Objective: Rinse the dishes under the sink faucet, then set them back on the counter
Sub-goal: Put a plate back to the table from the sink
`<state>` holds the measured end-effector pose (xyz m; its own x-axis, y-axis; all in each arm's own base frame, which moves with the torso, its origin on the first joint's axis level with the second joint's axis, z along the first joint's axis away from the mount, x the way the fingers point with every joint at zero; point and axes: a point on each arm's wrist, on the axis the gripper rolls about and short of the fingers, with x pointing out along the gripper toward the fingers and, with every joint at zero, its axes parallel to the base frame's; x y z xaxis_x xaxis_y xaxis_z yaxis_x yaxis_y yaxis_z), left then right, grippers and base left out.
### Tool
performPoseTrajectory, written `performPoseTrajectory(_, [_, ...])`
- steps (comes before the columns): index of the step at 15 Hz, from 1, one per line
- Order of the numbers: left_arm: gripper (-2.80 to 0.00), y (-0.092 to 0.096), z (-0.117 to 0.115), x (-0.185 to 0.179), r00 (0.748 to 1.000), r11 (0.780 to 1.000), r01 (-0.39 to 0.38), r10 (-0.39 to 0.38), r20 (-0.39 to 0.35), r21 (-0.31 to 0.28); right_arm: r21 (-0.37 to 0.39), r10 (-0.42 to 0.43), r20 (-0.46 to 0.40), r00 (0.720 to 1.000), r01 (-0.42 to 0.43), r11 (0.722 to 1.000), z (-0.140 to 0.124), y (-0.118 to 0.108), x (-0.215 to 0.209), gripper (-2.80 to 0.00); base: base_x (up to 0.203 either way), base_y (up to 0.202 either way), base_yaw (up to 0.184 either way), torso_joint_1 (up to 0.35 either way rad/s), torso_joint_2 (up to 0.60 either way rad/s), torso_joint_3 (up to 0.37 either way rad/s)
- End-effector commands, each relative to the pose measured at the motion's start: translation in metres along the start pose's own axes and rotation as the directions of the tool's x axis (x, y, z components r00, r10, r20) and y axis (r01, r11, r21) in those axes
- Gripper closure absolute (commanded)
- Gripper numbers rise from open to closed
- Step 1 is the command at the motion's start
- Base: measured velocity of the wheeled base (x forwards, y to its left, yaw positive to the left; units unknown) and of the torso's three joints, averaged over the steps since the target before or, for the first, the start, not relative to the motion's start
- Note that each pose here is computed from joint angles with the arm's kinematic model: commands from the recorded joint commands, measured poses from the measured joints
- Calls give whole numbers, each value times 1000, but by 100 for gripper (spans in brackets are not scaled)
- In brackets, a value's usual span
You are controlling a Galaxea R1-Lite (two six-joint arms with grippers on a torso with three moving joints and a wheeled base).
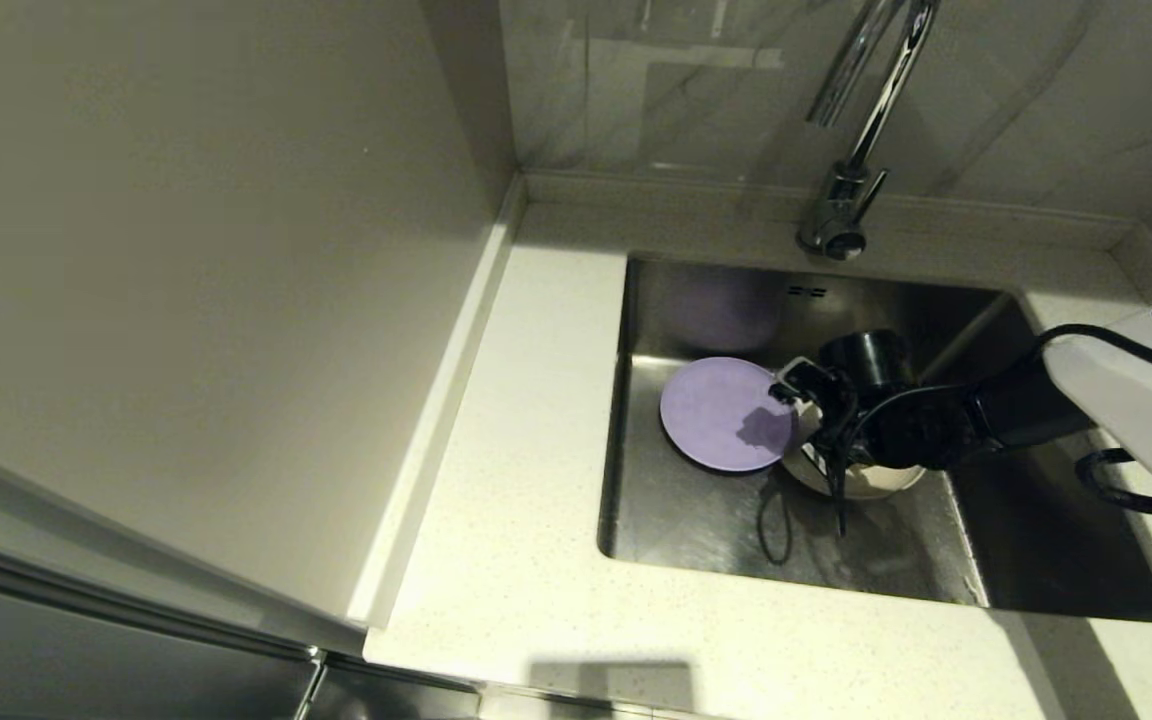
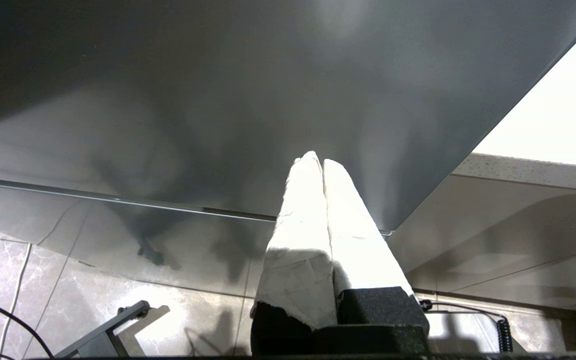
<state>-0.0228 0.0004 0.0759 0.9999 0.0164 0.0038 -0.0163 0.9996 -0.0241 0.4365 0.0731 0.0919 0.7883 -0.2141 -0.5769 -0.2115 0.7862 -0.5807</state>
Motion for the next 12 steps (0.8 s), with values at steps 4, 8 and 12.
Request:
performPoseTrajectory(4, [0, 0, 0, 0, 1000, 1000, 0, 0, 4, -1, 60, -76, 78, 994, 71, 996, 13, -41, -41, 0, 0, 0, 0, 0, 0, 0])
performPoseTrajectory(8, [0, 0, 0, 0, 1000, 1000, 0, 0, 4, -1, 240, -104, 160, 982, 63, 969, 14, -67, -100, 0, 0, 0, 0, 0, 0, 0])
performPoseTrajectory(12, [0, 0, 0, 0, 1000, 1000, 0, 0, 4, -1, 497, 2, 343, 939, -183, 848, 19, -82, -150, 0, 0, 0, 0, 0, 0, 0])
